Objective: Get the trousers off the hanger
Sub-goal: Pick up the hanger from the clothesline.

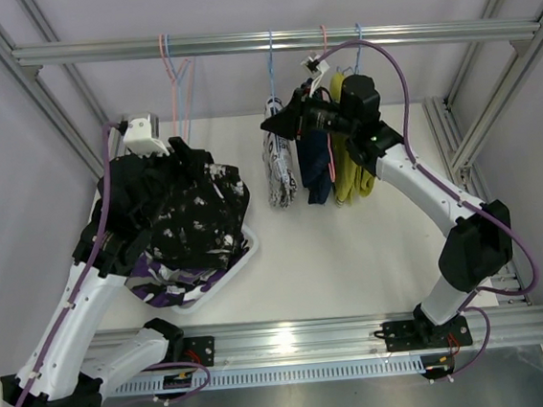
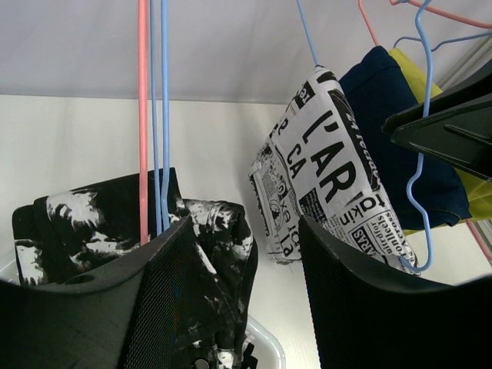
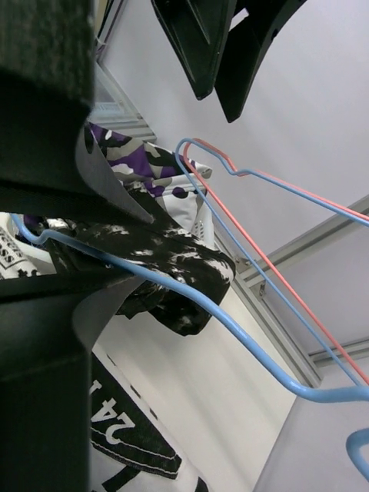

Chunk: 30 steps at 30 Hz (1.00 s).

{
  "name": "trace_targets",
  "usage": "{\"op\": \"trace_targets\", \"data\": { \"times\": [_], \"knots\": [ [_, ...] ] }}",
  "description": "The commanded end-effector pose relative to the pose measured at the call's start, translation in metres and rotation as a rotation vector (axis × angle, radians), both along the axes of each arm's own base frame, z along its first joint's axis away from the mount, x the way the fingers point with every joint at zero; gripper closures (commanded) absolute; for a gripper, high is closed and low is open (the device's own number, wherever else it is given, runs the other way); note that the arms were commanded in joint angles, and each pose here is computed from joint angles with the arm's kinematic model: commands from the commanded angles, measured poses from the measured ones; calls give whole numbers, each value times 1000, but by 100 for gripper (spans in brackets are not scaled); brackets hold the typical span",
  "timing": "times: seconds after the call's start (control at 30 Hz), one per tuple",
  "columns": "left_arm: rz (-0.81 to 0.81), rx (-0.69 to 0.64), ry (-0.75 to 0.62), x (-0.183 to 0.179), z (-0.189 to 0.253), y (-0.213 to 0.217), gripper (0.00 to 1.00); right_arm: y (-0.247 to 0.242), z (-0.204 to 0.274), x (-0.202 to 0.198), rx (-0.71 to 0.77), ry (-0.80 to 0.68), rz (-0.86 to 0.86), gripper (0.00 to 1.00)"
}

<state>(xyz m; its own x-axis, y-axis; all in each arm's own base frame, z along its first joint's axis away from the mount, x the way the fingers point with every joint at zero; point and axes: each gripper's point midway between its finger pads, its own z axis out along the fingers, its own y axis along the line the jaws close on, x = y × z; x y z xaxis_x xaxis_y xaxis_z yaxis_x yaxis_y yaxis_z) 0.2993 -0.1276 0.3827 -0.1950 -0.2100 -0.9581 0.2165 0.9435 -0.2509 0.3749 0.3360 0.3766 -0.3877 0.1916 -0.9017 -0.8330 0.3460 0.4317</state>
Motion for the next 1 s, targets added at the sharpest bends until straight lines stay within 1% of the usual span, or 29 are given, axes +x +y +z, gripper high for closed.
{"op": "trace_targets", "data": {
  "times": [0.0,0.03,0.1,0.27,0.3,0.43,0.6,0.83,0.97],
  "knots": [
    [-9,-28,-24,-3,11,1,38,-2,34,-14,51,-95,4,73],
    [-12,-31,-25,-4,12,1,38,-2,33,-14,53,-94,4,78],
    [-12,-32,-28,-4,13,1,38,0,33,-15,53,-94,6,85],
    [-12,-36,-34,-6,15,2,38,5,37,-20,55,-110,-1,94],
    [-12,-37,-37,-6,16,3,38,7,39,-20,49,-126,-14,100],
    [-13,-43,-40,-7,17,4,38,10,59,-25,50,-160,-29,100],
    [-10,-46,-39,-7,17,5,38,7,77,-24,58,-149,-82,100],
    [-20,-51,-39,-8,18,3,38,-1,106,-35,44,-224,-129,100],
    [-28,-54,-41,-10,19,3,38,-9,120,-29,14,-263,-184,100]
  ]
}}
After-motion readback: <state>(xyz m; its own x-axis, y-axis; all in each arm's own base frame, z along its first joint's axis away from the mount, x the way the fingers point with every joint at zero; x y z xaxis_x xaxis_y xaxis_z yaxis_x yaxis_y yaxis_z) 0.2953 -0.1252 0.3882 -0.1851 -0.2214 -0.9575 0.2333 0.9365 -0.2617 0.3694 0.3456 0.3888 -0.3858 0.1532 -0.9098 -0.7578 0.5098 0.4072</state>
